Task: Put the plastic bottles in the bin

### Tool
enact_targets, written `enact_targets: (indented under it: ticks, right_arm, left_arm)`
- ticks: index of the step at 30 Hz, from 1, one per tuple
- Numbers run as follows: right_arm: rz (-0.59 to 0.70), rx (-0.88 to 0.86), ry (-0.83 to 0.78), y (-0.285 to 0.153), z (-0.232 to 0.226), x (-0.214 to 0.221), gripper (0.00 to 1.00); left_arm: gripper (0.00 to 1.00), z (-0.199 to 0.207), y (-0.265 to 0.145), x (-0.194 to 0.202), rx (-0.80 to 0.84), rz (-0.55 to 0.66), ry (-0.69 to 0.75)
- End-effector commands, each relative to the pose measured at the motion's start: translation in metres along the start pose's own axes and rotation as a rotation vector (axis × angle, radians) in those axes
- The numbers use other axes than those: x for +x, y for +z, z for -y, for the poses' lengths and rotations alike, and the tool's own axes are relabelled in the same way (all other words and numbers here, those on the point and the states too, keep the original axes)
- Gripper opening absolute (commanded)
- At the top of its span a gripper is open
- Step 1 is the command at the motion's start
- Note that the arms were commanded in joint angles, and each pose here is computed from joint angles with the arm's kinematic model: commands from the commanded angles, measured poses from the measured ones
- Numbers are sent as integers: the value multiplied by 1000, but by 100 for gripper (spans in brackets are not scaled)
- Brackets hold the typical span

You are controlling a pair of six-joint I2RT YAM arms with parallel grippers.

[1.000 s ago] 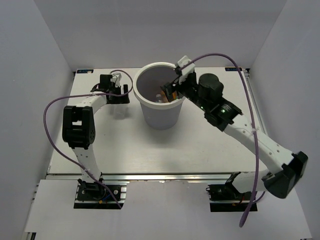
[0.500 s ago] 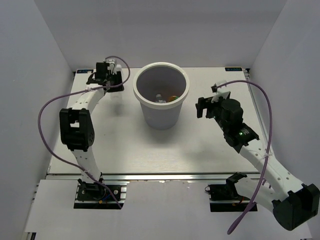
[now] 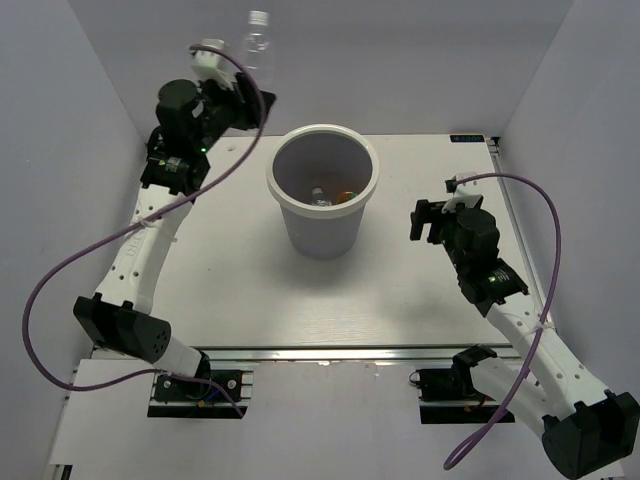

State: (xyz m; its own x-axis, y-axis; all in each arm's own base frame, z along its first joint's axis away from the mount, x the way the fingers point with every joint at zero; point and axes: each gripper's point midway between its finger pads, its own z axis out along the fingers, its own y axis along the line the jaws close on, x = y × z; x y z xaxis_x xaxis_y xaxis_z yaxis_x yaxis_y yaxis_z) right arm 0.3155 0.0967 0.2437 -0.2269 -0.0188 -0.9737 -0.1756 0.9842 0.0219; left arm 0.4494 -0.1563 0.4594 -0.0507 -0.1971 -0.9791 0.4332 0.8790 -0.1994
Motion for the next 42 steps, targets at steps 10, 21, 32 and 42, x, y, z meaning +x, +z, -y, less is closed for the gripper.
enact_targets:
  ticks: [10,21,32,42]
  right_arm:
    - [-4,80,15,-12,24,16,89]
    - [9,118,27,-8,35,13,89]
    - [-3,106,80,2,40,0,89]
    - [51,-4,90,8,20,-13,89]
  left_arm:
    - [87,90,6,77,263,-168,-14]
    - [98,65,10,61,95,-118,-1]
    - [98,-124,-31,56,-375,-58,-264]
    - [98,-186,-79,125,-595,-134,-337]
